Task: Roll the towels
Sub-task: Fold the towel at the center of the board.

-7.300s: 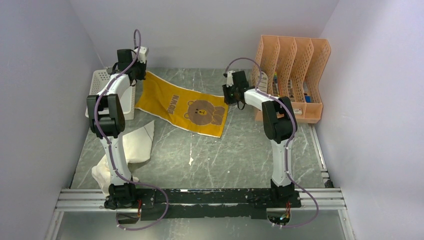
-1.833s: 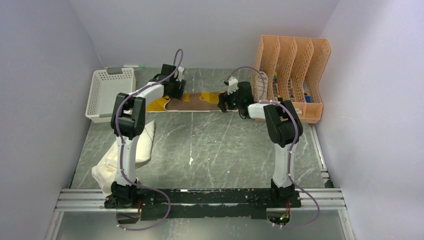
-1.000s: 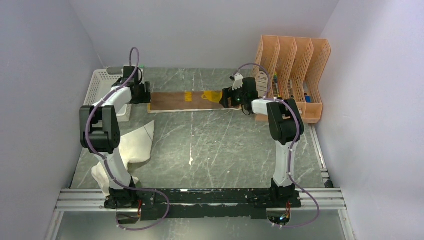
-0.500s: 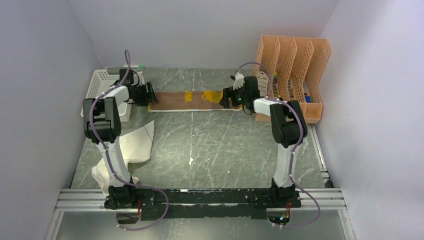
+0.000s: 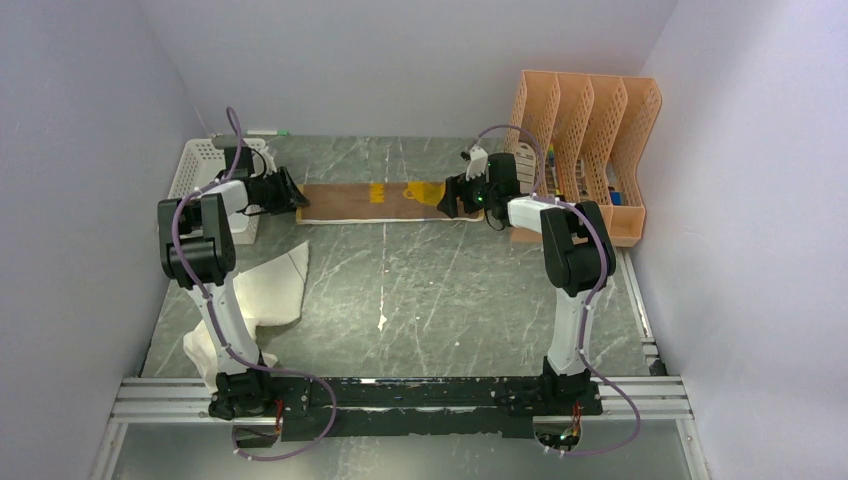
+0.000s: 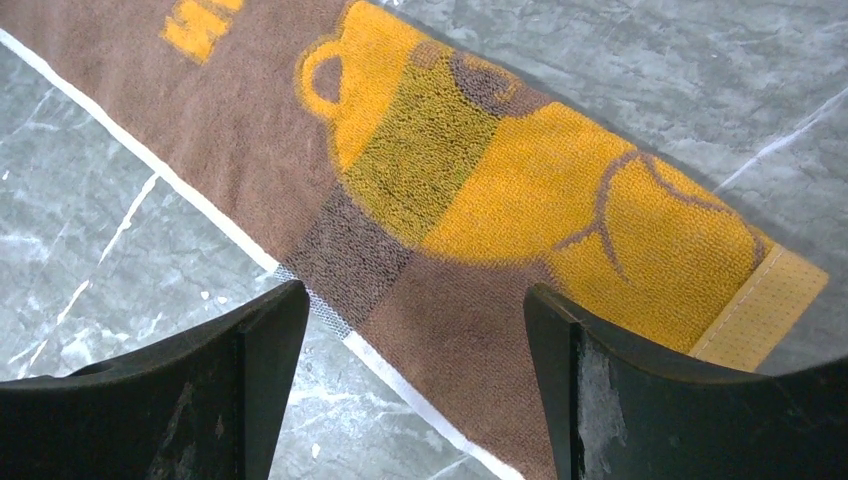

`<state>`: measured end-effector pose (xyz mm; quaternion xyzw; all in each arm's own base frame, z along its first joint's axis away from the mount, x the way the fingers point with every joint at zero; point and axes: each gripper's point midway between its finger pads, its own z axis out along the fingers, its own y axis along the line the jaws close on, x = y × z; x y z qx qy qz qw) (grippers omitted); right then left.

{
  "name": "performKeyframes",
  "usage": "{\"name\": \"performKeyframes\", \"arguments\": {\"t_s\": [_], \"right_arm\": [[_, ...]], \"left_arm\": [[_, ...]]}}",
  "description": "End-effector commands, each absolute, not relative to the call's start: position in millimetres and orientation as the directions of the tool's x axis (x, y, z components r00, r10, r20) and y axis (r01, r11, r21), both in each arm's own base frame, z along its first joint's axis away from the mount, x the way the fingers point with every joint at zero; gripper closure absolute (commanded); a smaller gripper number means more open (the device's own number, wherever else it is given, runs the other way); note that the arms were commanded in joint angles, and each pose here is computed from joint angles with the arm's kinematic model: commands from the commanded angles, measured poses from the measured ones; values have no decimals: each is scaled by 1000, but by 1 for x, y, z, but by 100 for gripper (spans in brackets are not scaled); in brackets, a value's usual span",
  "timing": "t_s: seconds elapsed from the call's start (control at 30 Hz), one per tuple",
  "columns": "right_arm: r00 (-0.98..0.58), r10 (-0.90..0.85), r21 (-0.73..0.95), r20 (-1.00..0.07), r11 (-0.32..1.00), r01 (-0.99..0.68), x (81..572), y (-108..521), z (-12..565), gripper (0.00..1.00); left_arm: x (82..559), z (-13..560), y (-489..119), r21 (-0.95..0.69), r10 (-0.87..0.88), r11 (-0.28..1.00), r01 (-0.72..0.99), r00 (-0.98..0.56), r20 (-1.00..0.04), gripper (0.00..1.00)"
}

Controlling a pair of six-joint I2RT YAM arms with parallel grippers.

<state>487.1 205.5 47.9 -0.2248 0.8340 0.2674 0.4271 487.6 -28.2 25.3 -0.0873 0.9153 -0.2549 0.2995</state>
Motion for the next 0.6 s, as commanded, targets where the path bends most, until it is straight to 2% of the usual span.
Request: {"name": "performKeyframes", "arguments": {"t_s": [0.0, 0.07, 0.1, 0.13, 0.23, 0.37, 0.57], "right_arm": [[-493, -134, 237, -859, 751, -616, 486, 202, 74, 20], [-489, -132, 235, -862, 750, -618, 486, 202, 77, 20], [-487, -131, 235, -864, 750, -619, 486, 203, 78, 20], [-483, -130, 234, -866, 749, -620, 487, 203, 81, 20], [-469, -131, 223, -873, 748, -625, 488, 203, 91, 20], [-427, -129, 189, -895, 758, -625, 489, 200, 117, 19], [-376, -14, 221, -926, 788, -575, 480, 197, 161, 16]], "left_arm": [[461, -18, -34, -538, -335, 838, -89, -863, -379, 54], [462, -20, -34, -531, -334, 842, -92, -863, -380, 75], [463, -20, -32, -527, -337, 844, -98, -862, -379, 90], [463, -20, -32, -523, -336, 846, -99, -861, -381, 93], [469, -9, -27, -503, -328, 859, -92, -855, -403, 93], [480, 34, -11, -419, -294, 905, -75, -824, -485, 93], [496, 102, 26, -235, -227, 967, -100, -759, -610, 93]]}}
